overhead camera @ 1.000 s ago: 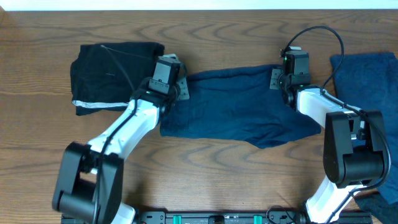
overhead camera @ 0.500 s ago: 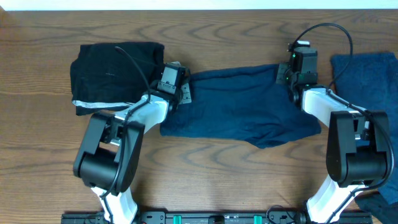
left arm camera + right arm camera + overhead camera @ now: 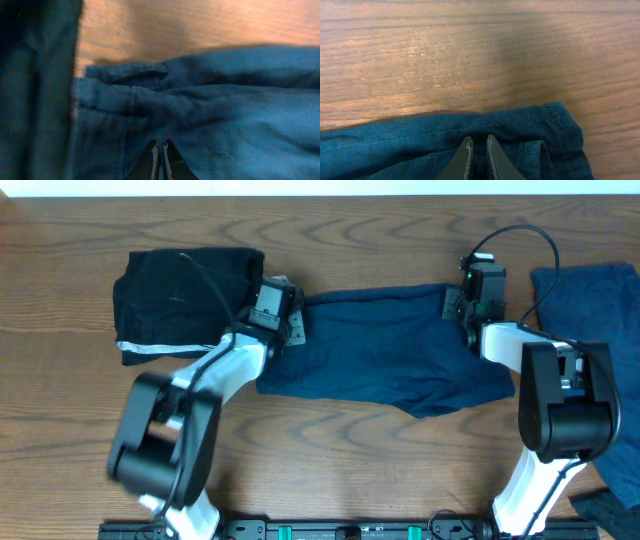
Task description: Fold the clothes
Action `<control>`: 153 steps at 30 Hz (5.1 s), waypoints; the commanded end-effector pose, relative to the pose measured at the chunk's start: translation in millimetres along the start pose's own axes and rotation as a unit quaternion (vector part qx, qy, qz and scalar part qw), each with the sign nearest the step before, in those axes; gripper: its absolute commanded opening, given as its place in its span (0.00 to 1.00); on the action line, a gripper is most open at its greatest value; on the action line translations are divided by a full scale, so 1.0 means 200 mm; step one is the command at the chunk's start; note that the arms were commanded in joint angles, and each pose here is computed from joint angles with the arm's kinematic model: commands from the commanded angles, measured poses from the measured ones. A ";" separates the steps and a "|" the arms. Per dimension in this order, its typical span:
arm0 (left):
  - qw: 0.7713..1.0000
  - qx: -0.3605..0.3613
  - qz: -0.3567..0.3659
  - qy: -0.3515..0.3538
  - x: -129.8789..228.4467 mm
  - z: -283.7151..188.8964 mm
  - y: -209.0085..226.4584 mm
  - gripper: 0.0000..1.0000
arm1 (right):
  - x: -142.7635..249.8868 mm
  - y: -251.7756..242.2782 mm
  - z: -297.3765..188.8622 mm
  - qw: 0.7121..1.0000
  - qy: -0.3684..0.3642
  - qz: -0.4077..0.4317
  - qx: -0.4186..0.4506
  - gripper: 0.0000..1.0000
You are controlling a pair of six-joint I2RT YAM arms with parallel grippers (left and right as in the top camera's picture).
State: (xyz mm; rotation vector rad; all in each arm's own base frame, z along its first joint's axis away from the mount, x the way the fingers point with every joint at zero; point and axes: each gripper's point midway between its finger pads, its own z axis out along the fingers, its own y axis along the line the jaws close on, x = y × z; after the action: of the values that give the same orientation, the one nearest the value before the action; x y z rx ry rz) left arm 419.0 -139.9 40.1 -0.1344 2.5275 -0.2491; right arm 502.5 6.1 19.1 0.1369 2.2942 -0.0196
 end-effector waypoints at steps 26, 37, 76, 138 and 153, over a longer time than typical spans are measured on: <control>0.969 0.175 -0.016 0.176 0.33 -0.27 -0.32 0.06 | 0.45 0.95 -0.57 0.924 0.236 0.031 -0.298 0.01; 0.965 0.155 -0.022 0.209 0.45 -0.21 -0.26 0.06 | 0.69 1.01 -0.36 0.903 0.288 0.071 -0.312 0.01; 0.969 0.134 0.002 0.206 0.46 -0.20 -0.22 0.06 | 0.03 1.07 -0.52 0.934 0.086 0.031 -0.346 0.05; 0.976 0.159 -0.060 0.140 0.23 -0.33 -0.32 0.06 | 0.34 0.92 -0.91 0.924 0.286 0.004 -0.256 0.01; 0.988 -0.020 -0.044 0.144 -0.05 -0.62 0.15 0.09 | 0.31 0.88 -0.83 0.945 0.251 -0.014 -0.211 0.01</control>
State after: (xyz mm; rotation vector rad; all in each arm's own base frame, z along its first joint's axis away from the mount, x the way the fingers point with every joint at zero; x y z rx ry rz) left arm 339.8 -113.1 115.1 -0.2847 2.8850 -0.4572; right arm 354.6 201.0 93.1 -0.1141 2.7443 0.6184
